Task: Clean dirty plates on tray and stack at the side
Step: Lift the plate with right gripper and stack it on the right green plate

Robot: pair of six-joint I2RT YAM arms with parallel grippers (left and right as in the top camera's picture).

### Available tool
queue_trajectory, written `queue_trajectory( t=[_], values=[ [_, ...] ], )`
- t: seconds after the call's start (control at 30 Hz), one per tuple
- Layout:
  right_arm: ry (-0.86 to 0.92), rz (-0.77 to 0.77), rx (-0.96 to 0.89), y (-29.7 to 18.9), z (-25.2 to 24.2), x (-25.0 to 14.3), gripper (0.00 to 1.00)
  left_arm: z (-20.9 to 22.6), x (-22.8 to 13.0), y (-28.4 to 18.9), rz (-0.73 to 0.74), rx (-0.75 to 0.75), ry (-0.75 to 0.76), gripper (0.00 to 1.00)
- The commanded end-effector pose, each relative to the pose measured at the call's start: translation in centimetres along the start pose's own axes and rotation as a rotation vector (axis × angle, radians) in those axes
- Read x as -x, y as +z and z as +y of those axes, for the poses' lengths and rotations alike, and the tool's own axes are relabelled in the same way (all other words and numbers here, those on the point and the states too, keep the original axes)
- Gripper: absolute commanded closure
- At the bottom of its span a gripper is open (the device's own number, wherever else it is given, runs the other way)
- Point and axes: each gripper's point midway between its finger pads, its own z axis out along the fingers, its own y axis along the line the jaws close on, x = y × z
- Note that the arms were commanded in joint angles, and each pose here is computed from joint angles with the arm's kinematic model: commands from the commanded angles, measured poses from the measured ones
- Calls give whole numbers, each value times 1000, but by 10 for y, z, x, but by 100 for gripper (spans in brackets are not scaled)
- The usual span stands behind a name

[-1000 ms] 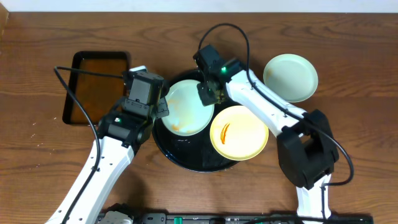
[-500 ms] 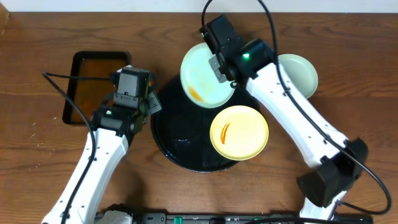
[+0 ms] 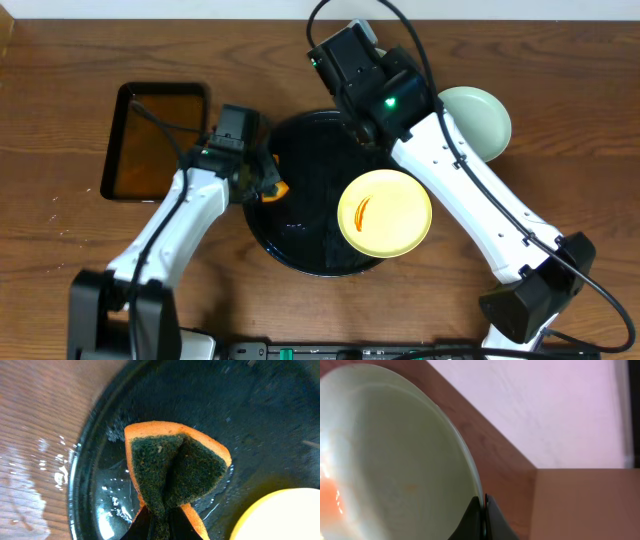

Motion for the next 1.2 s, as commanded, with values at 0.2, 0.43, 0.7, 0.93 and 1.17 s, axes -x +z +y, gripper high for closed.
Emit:
queue_trajectory(
  t=[0.2,0.43,0.7,0.93,1.17],
  values=[
    [-47,4,-188,-14,-40,4,99,-5,-5,14,62,-27,-16,92],
    [-45,-2,-173,-13,-38,5,99,-5,-5,14,61,-27,-16,92],
    [88,-51,122,2,0,9,99,-5,-5,14,61,-27,-12,92],
    [471,27,574,47,5,-17,99,-5,-5,14,62,-27,-12,92],
    [825,226,633,120,-58,-113,99,-5,-5,14,60,-27,-9,93]
  ],
)
